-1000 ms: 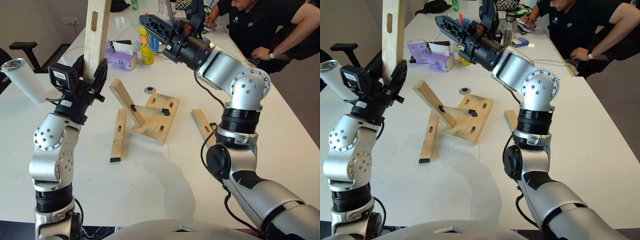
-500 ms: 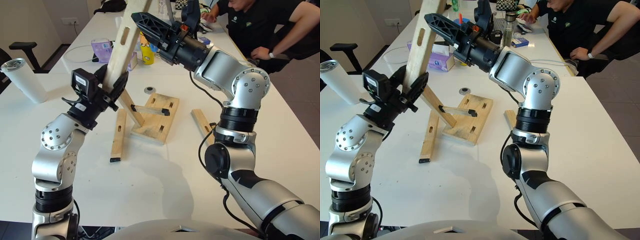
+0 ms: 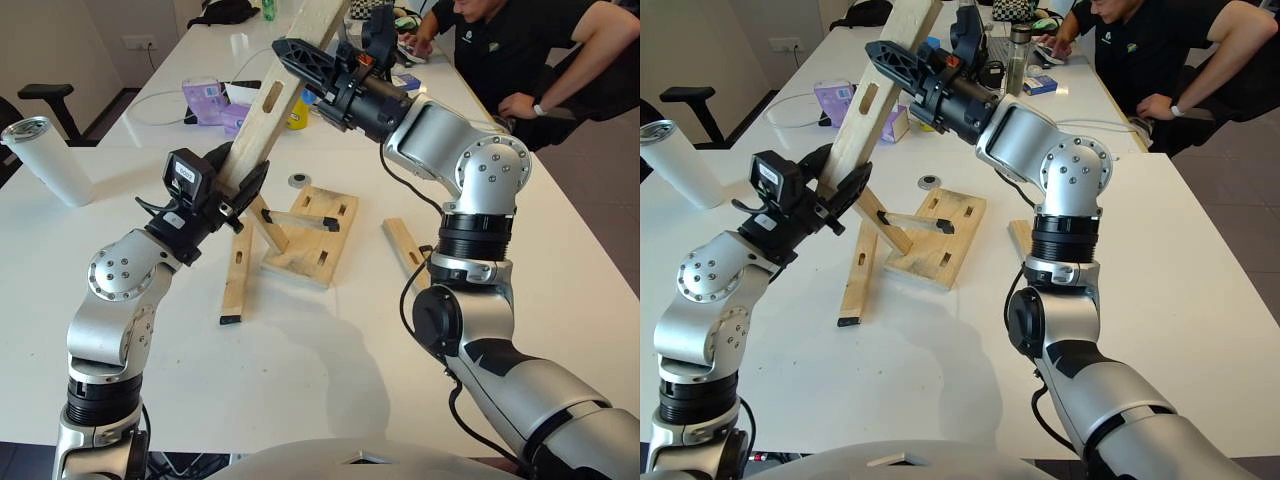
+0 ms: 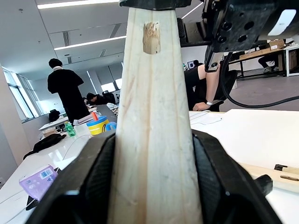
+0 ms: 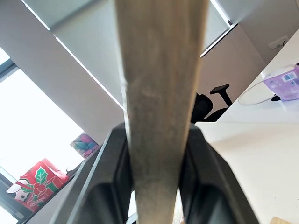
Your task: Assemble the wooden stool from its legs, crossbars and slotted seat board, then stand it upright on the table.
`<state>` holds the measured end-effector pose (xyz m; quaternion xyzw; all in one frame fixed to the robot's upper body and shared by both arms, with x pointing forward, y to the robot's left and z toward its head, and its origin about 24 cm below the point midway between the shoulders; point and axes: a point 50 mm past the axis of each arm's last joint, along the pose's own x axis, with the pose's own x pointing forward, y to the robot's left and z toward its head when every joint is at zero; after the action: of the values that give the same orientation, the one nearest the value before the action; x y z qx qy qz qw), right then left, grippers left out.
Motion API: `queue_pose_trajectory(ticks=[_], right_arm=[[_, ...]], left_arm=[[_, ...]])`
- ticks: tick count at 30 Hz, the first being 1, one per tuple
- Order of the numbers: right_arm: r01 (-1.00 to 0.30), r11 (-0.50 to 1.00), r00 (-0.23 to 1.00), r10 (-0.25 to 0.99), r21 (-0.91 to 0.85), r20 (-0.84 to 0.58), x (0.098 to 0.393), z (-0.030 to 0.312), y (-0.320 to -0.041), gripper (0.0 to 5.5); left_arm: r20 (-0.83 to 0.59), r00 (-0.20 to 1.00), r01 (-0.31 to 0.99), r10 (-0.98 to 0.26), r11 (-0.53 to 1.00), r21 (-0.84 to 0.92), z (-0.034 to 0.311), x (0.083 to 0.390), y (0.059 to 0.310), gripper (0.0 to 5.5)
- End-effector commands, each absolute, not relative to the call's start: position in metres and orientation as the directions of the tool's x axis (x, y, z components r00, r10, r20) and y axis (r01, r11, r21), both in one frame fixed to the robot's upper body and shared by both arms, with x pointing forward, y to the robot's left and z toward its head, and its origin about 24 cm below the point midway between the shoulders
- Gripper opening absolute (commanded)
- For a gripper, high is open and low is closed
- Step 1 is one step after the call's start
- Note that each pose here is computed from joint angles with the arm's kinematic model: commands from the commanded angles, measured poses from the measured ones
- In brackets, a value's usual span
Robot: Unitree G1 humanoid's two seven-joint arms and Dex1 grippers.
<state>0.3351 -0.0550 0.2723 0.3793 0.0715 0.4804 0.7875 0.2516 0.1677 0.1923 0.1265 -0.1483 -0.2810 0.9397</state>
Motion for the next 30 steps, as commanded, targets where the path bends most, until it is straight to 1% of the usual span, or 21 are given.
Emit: queue_pose_trajectory(ticks=[1, 8, 9, 10, 16, 19, 21, 23, 25, 28, 30], right_arm=[[-0.710, 0.277, 0.548, 0.795, 0.648, 0.260, 0.338, 0.283, -0.057, 1.04], [-0.717, 0.255, 0.540, 0.792, 0.649, 0.285, 0.337, 0.287, -0.058, 1.04], [-0.718, 0.252, 0.539, 0.790, 0.649, 0.290, 0.337, 0.287, -0.058, 1.04], [-0.719, 0.250, 0.539, 0.789, 0.648, 0.294, 0.337, 0.288, -0.058, 1.04], [-0.718, 0.275, 0.558, 0.776, 0.640, 0.293, 0.339, 0.288, -0.061, 1.04], [-0.709, 0.333, 0.616, 0.721, 0.622, 0.317, 0.347, 0.295, -0.074, 1.03], [-0.687, 0.373, 0.677, 0.641, 0.624, 0.362, 0.357, 0.305, -0.093, 1.03], [-0.674, 0.388, 0.707, 0.587, 0.628, 0.396, 0.363, 0.313, -0.109, 1.03], [-0.666, 0.405, 0.723, 0.556, 0.626, 0.410, 0.367, 0.316, -0.117, 1.03], [-0.637, 0.439, 0.759, 0.503, 0.633, 0.414, 0.373, 0.318, -0.129, 1.03], [-0.622, 0.460, 0.775, 0.481, 0.634, 0.410, 0.375, 0.316, -0.136, 1.03]], left_arm=[[0.180, 0.809, 0.476, -0.559, 0.804, 0.356, 0.188, 0.252, 0.171, 2.05], [0.173, 0.812, 0.499, -0.557, 0.817, 0.290, 0.181, 0.252, 0.171, 2.05], [0.172, 0.814, 0.499, -0.555, 0.819, 0.284, 0.181, 0.253, 0.171, 2.41], [0.171, 0.814, 0.500, -0.555, 0.819, 0.282, 0.180, 0.252, 0.172, 2.46], [0.169, 0.817, 0.499, -0.552, 0.823, 0.271, 0.178, 0.252, 0.172, 3.48], [0.188, 0.803, 0.524, -0.565, 0.821, 0.226, 0.180, 0.248, 0.176, 3.53], [0.187, 0.767, 0.598, -0.614, 0.789, 0.139, 0.181, 0.239, 0.180, 3.53], [0.183, 0.708, 0.685, -0.682, 0.726, 0.053, 0.181, 0.229, 0.179, 3.53], [0.156, 0.686, 0.721, -0.711, 0.693, -0.005, 0.177, 0.223, 0.182, 3.53], [-0.015, 0.658, 0.753, -0.753, 0.658, -0.010, 0.159, 0.216, 0.188, 3.53], [-0.146, 0.675, 0.732, -0.723, 0.682, 0.009, 0.142, 0.218, 0.195, 3.53]])
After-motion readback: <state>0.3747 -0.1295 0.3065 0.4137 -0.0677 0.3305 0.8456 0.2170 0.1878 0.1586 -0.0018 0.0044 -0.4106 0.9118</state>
